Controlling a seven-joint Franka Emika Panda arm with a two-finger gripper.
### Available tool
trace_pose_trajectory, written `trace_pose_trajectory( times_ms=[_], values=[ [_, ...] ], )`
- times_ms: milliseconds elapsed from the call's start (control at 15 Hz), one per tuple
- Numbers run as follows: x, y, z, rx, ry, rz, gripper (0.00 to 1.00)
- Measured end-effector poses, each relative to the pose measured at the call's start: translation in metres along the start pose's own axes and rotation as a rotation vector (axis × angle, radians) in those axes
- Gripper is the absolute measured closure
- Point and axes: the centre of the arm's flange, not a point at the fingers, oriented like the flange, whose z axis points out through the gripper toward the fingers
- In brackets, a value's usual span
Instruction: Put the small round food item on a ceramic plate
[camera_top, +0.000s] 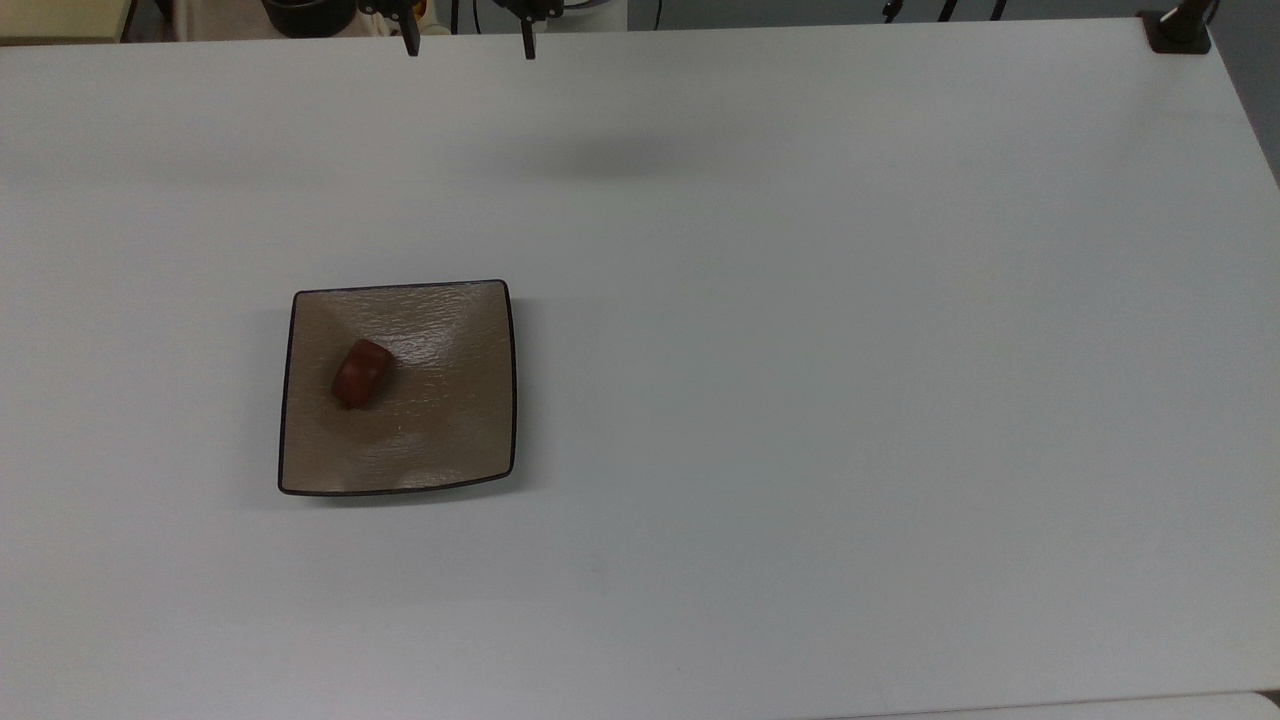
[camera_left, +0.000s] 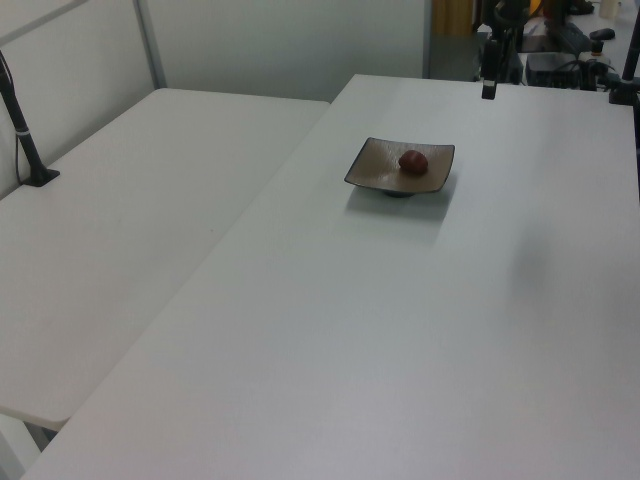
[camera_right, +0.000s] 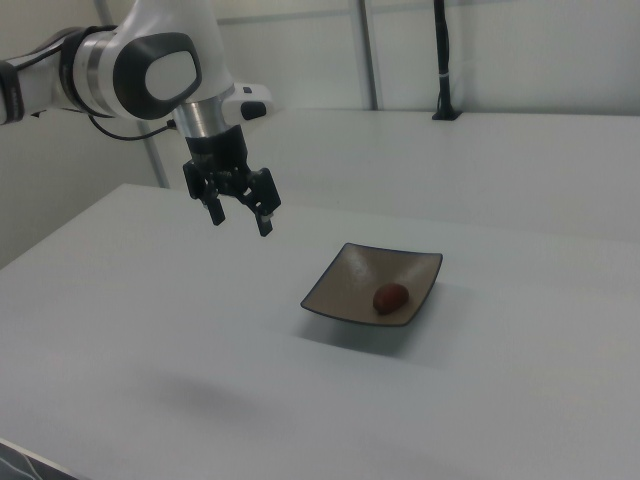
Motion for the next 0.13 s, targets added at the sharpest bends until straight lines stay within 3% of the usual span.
trace_pose_trajectory(
  times_ms=[134],
  values=[
    [0.0001,0.0007,0.0005,0.002,-0.001,0.003,0.00]
  ],
)
